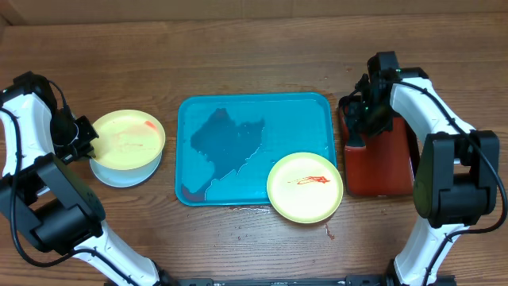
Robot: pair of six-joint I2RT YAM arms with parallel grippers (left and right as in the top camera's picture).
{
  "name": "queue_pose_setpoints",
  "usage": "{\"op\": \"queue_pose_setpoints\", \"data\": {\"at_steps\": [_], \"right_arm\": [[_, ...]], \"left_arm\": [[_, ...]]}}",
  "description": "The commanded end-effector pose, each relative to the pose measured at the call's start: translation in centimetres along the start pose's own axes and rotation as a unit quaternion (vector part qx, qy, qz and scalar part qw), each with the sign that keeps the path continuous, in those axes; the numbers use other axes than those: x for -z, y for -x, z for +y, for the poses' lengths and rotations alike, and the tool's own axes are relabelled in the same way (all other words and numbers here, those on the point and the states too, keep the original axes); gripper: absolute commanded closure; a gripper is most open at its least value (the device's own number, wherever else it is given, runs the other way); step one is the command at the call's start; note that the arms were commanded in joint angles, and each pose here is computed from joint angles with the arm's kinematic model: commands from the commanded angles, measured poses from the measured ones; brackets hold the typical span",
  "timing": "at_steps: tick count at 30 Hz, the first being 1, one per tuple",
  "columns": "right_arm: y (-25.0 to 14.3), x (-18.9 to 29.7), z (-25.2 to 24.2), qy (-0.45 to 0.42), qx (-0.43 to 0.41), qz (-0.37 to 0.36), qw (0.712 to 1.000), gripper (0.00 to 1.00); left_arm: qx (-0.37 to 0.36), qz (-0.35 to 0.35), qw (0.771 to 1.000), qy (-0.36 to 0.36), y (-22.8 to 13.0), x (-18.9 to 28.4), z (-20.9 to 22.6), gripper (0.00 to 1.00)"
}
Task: Clean dirty plates on tray and stack at the side
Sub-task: 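Release the stacked plates and move the left gripper over the teal tray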
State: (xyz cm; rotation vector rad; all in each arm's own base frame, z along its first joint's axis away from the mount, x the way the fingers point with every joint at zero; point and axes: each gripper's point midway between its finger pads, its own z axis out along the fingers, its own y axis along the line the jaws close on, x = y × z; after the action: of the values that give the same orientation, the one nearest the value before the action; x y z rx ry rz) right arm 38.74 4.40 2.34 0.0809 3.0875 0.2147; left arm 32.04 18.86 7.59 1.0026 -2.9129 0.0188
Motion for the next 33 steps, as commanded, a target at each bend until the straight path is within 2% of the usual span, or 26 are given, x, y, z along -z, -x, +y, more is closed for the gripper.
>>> {"op": "queue_pose_setpoints", "data": {"at_steps": [1,4,5,7,15,20,24,26,28,33], "right_arm": [[-0.2,0.1,0.0,-0.005,-0.001,-0.008,1.0,0.77],[-0.4,-0.2,-0.1,-0.005,-0.001,-0.006,1.0,0.77],[-0.4,-0.2,-0.1,-0.005,-0.001,-0.006,1.0,0.77],[-0.2,-0.2,-0.1,-0.004,-0.001,-0.01,1.0,0.78],[-0.1,-0.2,0.0,-0.003,-0.002,-0.013,1.0,0.96],[0.1,-0.2,0.0,-0.002,-0.004,-0.017,1.0,0.96],[0.6,0.2,0.1,-0.001,-0.016,-0.025,1.0,0.96],[0.9,1.0,0.3,0.001,-0.02,-0.034,0.999,0.96],[1.3,2.5,0.5,0.003,-0.026,-0.051,0.998,0.96],[2.0,7.7,0.6,0.001,-0.05,-0.114,0.992,0.96]], "left_arm": [[0.001,0.009,1.0,0.015,-0.2,-0.7,0.4,0.91],[0.0,0.01,1.0,0.017,-0.2,-0.7,0.5,0.56],[0.0,0.01,1.0,0.017,-0.2,-0.7,0.5,0.5],[0.0,0.011,1.0,0.017,-0.3,-0.7,0.5,0.46],[-0.002,0.001,1.0,0.009,0.1,0.4,0.1,0.51],[-0.032,-0.047,0.998,-0.026,1.1,4.3,-1.9,0.52],[-0.078,-0.088,0.99,-0.079,0.9,7.8,-5.3,0.51],[-0.107,-0.097,0.984,-0.108,0.1,9.0,-7.3,0.51],[-0.139,-0.097,0.976,-0.138,-1.1,9.9,-9.7,0.58],[-0.216,-0.065,0.961,-0.161,-5.0,10.1,-15.0,0.62]]}}
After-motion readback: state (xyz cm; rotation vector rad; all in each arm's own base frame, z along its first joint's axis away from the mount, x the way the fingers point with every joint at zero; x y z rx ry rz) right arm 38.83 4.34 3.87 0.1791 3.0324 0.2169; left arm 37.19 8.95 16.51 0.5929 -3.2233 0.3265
